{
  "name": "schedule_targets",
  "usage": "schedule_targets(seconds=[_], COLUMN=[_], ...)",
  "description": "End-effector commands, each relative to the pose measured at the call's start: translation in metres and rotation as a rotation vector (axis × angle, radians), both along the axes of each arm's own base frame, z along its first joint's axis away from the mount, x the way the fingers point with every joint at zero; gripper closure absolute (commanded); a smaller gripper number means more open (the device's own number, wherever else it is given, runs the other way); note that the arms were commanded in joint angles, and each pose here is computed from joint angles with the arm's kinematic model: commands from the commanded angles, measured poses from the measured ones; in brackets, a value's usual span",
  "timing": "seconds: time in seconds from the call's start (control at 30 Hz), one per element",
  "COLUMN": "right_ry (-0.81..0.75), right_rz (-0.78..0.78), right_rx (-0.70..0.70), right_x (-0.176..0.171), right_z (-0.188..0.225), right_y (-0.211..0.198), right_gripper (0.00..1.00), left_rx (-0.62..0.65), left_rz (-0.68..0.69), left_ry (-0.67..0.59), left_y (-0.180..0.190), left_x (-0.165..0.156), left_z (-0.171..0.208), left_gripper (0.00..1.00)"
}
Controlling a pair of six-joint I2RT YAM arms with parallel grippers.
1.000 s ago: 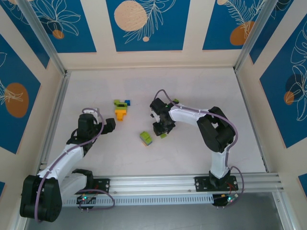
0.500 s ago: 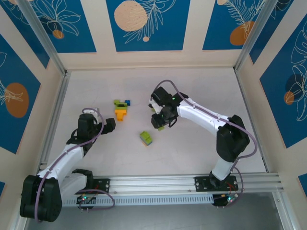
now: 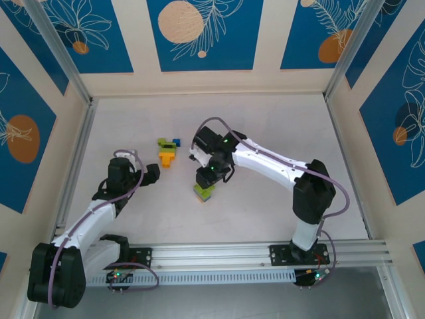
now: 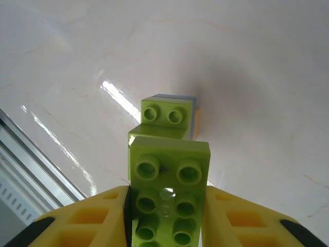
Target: Assemble a carrot with lego
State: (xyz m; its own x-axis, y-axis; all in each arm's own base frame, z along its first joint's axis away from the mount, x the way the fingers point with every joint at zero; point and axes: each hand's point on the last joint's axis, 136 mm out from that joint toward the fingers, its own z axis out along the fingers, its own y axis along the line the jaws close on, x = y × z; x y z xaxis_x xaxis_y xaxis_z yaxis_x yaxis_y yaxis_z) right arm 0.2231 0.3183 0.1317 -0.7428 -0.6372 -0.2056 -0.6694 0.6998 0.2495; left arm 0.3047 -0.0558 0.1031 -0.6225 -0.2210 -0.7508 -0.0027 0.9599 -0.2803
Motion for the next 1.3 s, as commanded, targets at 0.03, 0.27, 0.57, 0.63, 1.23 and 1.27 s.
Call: schedule_targets(seconds=[0.03,0.27,0.57,0.63,1.23,1.27], right_ry=[0.035,0.031,0.044,0.045,0.074,0.077], right_rz=[0.020,0.030,0.038,0.043,0.070,0.073], right_rx=[0.023,0.016,0.004,0.005,-0.066,-0.076], right_x=[-0.007,-0.004,-0.004,-0.005,-0.014,-0.015], right_z=[0.001,-0.001,-0.007,-0.007,-0.024,-0.026], right_y=[0.012,0.017,0.020,0.021,0.021,0.021], right_gripper=[0.65,0.65,0.65,0.65,0.65,0.65], left_rx=[-0.021,-0.020,-0.019,-0.019,-0.019,-0.019], left_rz=[0.008,0.008,0.009,0.008,0.008,0.009], left_ry=[-0.046,-0.046,-0.044,-0.045,-0.042,-0.044], left_y=[0.001,0.001,0.002,0.002,0.002,0.002], left_x=[0.006,0.006,0.006,0.006,0.005,0.005], left_z=[0.015,0.015,0.014,0.014,0.013,0.014], left_gripper=[0.00,0.00,0.00,0.00,0.00,0.00])
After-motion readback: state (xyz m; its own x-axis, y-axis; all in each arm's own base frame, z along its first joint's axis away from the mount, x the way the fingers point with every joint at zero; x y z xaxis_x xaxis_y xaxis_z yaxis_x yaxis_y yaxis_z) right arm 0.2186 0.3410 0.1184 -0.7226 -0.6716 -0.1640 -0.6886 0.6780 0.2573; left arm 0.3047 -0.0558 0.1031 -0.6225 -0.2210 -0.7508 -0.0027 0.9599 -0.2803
